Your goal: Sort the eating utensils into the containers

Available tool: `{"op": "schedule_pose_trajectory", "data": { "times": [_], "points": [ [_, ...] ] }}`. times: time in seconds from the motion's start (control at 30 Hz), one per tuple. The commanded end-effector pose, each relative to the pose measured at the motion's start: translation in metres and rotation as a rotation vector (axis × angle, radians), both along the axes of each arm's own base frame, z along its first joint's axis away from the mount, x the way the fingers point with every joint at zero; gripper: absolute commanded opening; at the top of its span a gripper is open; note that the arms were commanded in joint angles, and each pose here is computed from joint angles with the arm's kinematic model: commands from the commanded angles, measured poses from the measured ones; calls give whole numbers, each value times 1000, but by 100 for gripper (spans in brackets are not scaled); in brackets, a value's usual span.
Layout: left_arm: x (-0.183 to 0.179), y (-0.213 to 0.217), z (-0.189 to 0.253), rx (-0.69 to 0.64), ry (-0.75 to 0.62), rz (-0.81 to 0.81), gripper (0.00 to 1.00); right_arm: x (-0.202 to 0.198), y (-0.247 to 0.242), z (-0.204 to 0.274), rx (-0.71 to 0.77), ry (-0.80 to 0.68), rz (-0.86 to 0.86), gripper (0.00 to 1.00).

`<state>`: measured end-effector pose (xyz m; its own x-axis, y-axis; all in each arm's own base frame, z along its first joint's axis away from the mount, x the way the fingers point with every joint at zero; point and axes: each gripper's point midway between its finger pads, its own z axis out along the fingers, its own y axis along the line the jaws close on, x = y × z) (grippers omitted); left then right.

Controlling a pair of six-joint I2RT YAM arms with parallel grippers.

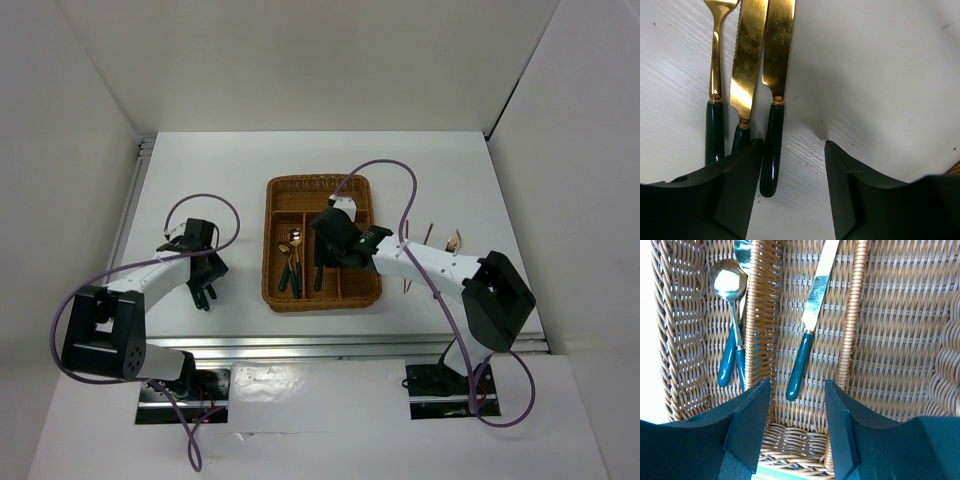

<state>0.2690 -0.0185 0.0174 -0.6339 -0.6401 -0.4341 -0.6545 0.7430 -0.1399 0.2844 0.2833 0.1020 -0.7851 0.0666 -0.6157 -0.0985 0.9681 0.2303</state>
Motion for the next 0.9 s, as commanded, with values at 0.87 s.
{"op": "schedule_pose_trajectory", "data": {
  "times": [0.87],
  "points": [
    [-4,-8,-22,-47,135,-54,28,8,-20,34,6,-102,-87,57]
  ]
}}
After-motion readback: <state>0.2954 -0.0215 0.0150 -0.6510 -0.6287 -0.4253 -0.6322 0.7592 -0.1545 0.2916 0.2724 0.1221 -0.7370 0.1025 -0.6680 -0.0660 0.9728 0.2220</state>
